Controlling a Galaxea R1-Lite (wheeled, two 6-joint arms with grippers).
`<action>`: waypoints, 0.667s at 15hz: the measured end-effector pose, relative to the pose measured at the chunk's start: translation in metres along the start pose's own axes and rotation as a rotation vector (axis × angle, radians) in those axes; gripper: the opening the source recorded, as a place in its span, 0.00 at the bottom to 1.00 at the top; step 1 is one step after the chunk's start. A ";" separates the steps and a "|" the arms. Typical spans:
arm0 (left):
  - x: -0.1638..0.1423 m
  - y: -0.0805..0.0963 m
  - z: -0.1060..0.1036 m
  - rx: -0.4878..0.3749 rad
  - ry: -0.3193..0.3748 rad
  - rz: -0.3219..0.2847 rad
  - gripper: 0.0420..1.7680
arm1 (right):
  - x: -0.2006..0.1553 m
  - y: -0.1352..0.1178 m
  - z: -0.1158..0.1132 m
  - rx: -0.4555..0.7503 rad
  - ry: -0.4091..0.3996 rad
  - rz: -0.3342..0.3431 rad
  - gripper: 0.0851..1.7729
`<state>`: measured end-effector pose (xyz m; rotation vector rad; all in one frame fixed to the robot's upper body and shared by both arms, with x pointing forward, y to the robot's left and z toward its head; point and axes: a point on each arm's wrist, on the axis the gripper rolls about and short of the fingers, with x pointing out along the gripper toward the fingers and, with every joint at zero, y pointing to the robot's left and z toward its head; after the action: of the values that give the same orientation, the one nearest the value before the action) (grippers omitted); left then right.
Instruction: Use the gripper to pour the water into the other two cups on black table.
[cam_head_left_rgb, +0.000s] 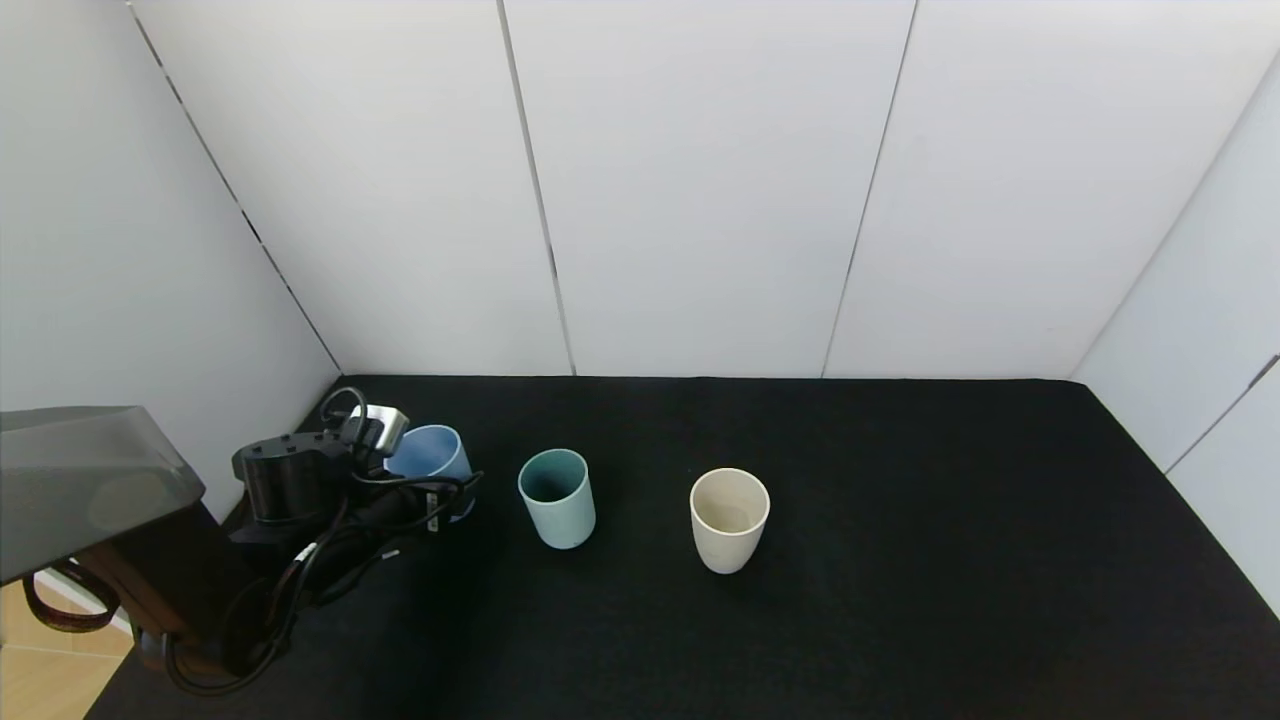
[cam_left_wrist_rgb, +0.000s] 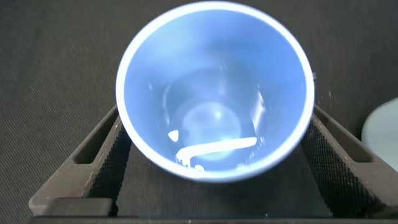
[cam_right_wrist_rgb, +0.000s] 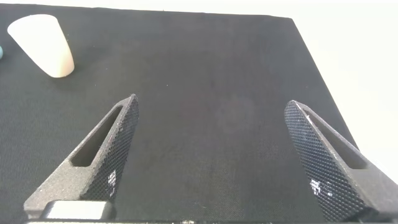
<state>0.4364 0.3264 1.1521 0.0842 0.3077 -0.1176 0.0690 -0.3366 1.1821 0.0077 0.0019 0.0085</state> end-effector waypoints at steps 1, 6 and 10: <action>0.001 0.000 0.000 0.001 -0.002 0.000 0.97 | 0.000 0.000 0.000 0.000 0.000 0.000 0.96; 0.003 0.002 0.001 -0.001 -0.006 0.006 0.70 | 0.000 0.000 0.000 0.000 0.000 0.000 0.96; 0.001 0.007 0.002 -0.004 -0.001 0.019 0.70 | 0.000 0.000 0.000 0.000 0.000 0.000 0.96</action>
<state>0.4391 0.3333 1.1545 0.0834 0.3058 -0.0986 0.0690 -0.3366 1.1821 0.0072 0.0019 0.0089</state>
